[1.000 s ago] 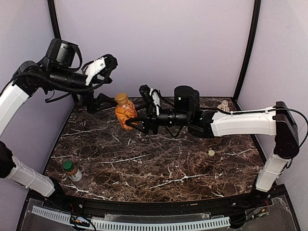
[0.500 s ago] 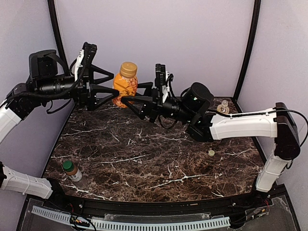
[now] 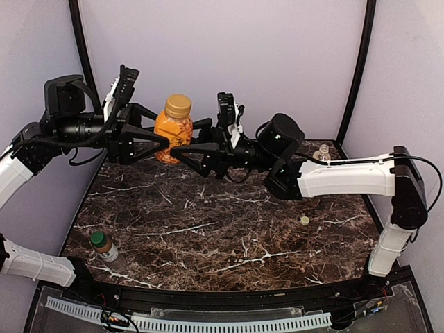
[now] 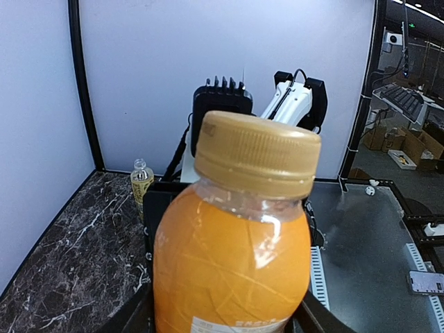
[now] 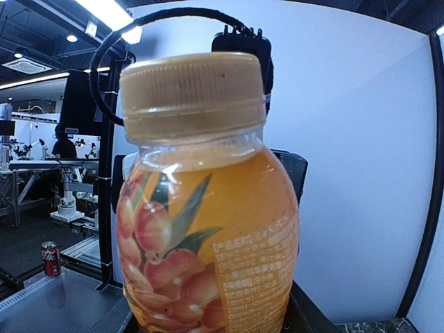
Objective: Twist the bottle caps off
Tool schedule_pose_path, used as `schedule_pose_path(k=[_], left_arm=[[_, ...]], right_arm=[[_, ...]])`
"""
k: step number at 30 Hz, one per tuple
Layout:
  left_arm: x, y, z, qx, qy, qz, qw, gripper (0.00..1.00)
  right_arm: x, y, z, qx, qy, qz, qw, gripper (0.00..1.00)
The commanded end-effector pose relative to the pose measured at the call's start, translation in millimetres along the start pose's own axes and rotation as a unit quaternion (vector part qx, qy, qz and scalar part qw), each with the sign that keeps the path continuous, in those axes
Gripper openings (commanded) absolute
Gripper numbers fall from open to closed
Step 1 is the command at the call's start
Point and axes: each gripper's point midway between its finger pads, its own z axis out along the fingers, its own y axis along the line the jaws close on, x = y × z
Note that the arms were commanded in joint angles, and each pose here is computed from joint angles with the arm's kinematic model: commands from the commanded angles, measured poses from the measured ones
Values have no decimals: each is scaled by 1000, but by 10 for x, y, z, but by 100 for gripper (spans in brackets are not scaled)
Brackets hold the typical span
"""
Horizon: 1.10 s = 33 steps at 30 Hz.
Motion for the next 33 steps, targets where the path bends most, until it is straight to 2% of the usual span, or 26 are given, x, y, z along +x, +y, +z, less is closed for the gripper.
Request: schedule_pose_path(k=[1, 10, 12, 16, 18, 22, 24, 27, 30, 33], left_arm=[[6, -58, 30, 22, -10, -7, 1000, 63], [-33, -25, 50, 17, -17, 9, 1000, 63], [-26, -38, 48, 20, -17, 10, 1000, 57], [-15, -31, 39, 15, -15, 14, 1000, 39], [-13, -11, 27, 6, -14, 19, 1000, 32], [1, 64, 1, -22, -10, 28, 999, 28], [21, 137, -26, -49, -5, 41, 998, 28], [131, 340, -72, -111, 16, 69, 991, 26], [227, 644, -187, -204, 49, 140, 968, 21], [342, 861, -251, -263, 74, 177, 946, 20]], right_arm=[[21, 41, 92, -20, 5, 0, 1000, 37], [78, -24, 99, -5, 16, 6, 1000, 36], [70, -13, 99, -7, 15, 7, 1000, 36], [70, -20, 90, -4, 16, 7, 1000, 38], [85, -39, 81, 5, 19, 10, 1000, 47], [103, -82, 15, 28, 29, 14, 999, 84], [102, -112, -51, 43, 42, 22, 998, 97], [101, -173, -194, 82, 72, 43, 993, 99], [26, -240, -345, 137, 89, 64, 985, 98], [-77, -307, -415, 183, 93, 106, 973, 99]])
